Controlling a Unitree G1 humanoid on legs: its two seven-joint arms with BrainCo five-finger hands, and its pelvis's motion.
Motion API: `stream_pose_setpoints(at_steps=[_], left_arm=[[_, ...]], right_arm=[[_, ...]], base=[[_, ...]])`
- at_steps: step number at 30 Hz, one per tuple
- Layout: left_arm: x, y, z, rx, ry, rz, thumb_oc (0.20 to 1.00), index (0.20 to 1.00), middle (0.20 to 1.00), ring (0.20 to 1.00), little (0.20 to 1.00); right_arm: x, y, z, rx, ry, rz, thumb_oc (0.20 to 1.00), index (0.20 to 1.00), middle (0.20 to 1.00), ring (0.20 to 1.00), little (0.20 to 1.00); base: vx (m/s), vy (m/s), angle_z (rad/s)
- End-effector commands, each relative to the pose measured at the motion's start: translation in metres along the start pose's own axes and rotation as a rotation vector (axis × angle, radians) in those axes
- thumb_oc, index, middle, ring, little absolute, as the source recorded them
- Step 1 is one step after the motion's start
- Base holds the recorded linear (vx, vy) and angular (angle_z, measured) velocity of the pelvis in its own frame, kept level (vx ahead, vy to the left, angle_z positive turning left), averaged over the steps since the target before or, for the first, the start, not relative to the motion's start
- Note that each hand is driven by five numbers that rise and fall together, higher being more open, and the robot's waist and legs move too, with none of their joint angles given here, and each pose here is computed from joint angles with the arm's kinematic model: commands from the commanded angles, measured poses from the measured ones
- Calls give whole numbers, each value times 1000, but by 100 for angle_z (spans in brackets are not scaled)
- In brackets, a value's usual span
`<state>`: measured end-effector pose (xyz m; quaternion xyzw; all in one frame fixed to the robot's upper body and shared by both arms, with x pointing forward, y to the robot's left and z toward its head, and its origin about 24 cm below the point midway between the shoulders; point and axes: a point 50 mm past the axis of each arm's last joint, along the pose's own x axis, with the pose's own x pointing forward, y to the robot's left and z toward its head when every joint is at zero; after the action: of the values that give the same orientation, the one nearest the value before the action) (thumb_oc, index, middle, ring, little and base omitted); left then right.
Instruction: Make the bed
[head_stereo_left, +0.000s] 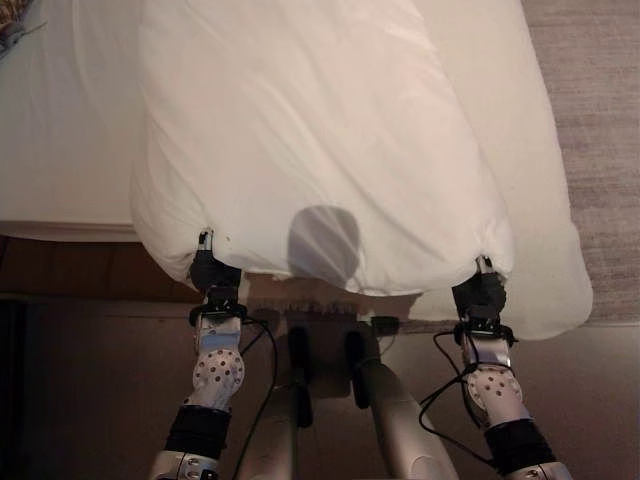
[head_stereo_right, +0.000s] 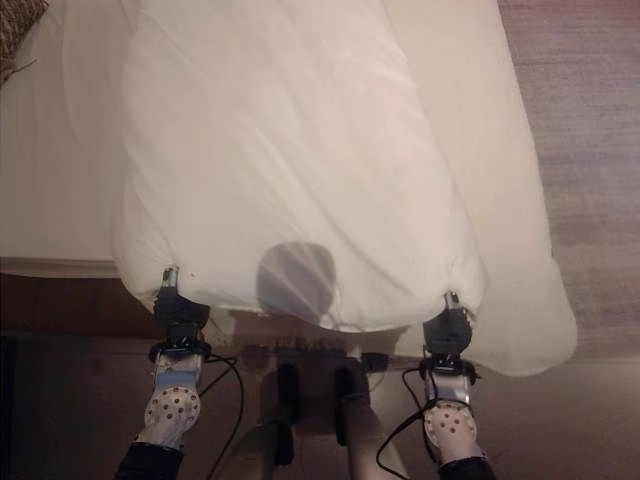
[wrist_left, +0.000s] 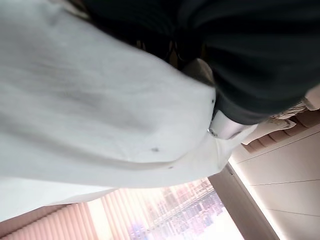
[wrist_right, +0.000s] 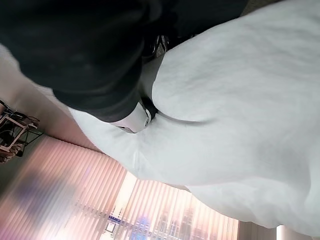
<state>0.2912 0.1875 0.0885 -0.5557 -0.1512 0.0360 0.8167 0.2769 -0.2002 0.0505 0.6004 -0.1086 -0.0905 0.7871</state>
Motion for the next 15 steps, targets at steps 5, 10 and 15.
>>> stream_pose_setpoints(at_steps=[5, 10, 15], left_arm=[[-5, -34, 18, 44, -97, -201, 200, 200, 200, 200, 200], [0, -38, 14, 61, -56, -234, 200, 200, 200, 200, 200], [-4, -27, 4, 92, 13, -209, 200, 200, 200, 200, 200]], right_arm=[[-4, -1, 15, -57, -60, 34, 200, 200, 200, 200, 200], [-1, 4, 8, -46, -58, 35, 200, 200, 200, 200, 200], [-5, -1, 8, -59, -41, 11, 200, 200, 200, 200, 200]], base=[[4, 308, -1], [-17, 556, -27], [50, 672, 2]])
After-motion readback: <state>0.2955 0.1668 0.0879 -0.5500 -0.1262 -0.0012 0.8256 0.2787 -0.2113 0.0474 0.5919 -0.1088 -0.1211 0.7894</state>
